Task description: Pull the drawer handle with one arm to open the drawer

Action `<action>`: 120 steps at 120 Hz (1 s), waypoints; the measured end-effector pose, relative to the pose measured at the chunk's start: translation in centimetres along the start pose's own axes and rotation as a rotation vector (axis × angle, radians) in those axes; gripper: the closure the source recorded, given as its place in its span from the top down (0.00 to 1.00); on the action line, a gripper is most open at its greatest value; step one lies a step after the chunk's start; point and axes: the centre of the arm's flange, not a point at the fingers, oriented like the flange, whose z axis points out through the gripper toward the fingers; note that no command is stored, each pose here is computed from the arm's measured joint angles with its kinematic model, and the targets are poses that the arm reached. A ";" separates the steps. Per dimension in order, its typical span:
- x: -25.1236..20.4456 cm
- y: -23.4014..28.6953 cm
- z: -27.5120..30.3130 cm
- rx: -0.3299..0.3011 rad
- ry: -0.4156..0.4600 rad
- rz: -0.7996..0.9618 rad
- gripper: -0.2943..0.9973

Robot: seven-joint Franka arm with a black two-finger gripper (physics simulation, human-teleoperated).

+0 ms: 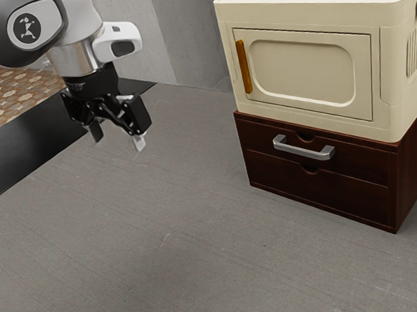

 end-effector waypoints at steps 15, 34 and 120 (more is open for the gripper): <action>0.1 0.0 0.0 -0.006 0.001 -0.004 0.77; -1.1 -0.9 -5.4 -0.022 0.100 -0.023 0.77; 1.2 2.0 -4.3 -0.142 0.020 -0.707 0.77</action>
